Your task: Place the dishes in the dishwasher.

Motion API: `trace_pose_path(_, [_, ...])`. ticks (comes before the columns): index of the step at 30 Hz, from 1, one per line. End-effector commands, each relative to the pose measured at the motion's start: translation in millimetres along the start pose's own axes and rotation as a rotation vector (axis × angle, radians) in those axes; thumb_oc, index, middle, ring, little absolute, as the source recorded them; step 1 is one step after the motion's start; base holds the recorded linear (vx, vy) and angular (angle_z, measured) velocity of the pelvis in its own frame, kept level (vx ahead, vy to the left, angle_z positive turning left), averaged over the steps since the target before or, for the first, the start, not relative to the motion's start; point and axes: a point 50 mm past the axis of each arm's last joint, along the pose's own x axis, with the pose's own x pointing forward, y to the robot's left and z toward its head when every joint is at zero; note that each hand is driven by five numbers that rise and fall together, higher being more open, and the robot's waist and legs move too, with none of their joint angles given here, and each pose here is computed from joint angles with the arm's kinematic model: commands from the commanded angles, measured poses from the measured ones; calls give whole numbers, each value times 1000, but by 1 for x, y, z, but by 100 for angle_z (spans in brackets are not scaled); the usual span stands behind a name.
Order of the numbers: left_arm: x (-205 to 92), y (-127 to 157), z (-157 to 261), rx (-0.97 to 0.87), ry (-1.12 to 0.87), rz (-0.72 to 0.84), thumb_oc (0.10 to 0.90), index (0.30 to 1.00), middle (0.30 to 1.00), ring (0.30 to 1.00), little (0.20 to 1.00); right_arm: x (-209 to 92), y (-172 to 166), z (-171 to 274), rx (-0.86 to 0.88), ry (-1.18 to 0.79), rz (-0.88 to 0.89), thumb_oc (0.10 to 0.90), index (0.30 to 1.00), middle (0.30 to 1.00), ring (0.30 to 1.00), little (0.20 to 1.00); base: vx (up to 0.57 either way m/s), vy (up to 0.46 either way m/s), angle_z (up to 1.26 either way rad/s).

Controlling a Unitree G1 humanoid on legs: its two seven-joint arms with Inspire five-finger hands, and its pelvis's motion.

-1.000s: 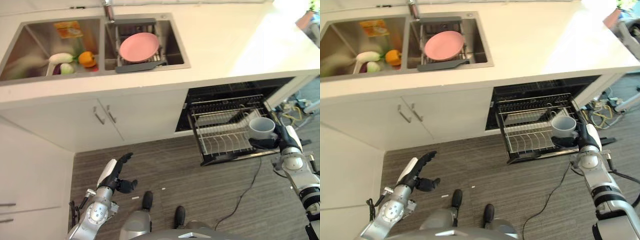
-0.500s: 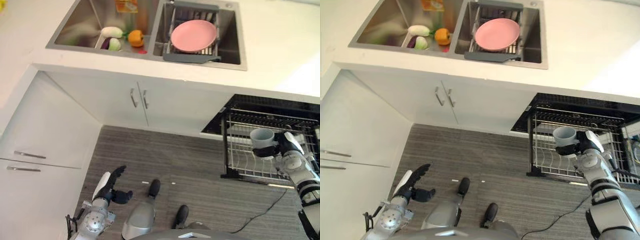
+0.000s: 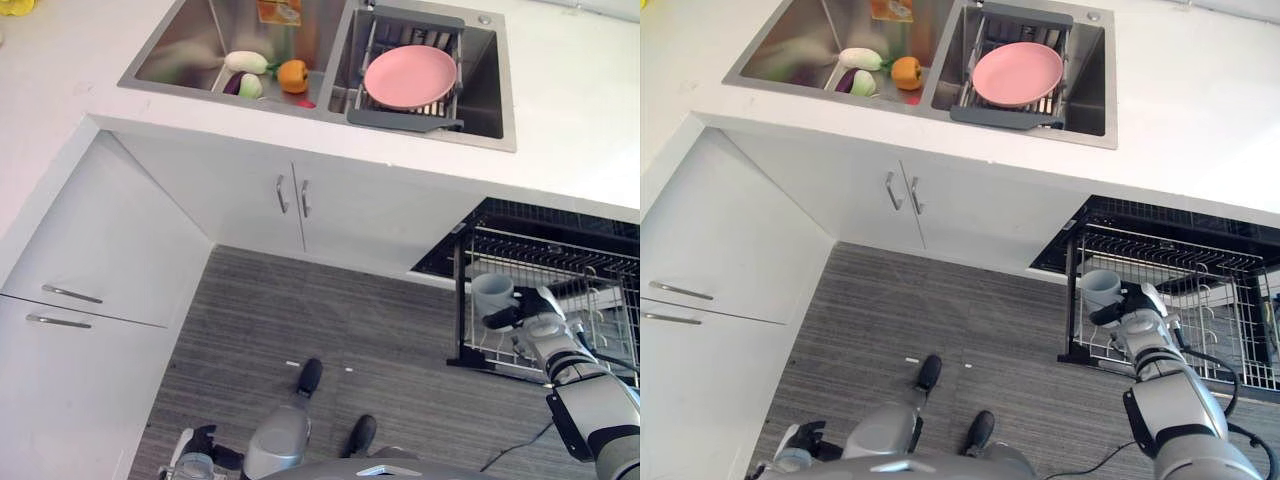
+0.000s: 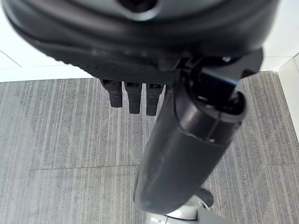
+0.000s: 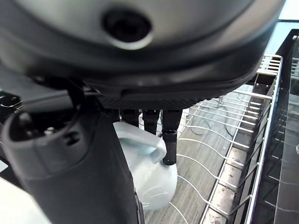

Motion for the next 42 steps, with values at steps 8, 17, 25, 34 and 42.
trace_pose_path(8, [3, 2, 13, 163, -37, 10, 800, 900, 900, 900, 900, 4, -66, 32, 71, -106, -178, 800, 900, 900, 900, 900, 14, 23, -6])
trace_pose_path(17, [3, 4, 17, 137, -27, 39, 800, 900, 900, 900, 900, -57, -93, 91, 196, -708, -287, 800, 900, 900, 900, 900, -10, 31, -21])
trace_pose_path(25, [0, -7, 7, 36, 10, 8, 800, 900, 900, 900, 900, -183, -104, 124, 680, -1410, -332, 800, 900, 900, 900, 900, -12, -22, -22])
trace_pose_path(34, [-1, -4, 13, 4, -57, 48, 800, 900, 900, 900, 900, -226, -92, 162, 826, -1691, -205, 800, 900, 900, 900, 900, -67, -53, -13])
trace_pose_path(42, [-5, -19, 11, 18, -33, 20, 800, 900, 900, 900, 900, -235, -105, 170, 658, -1727, -324, 800, 900, 900, 900, 900, 164, 85, 39])
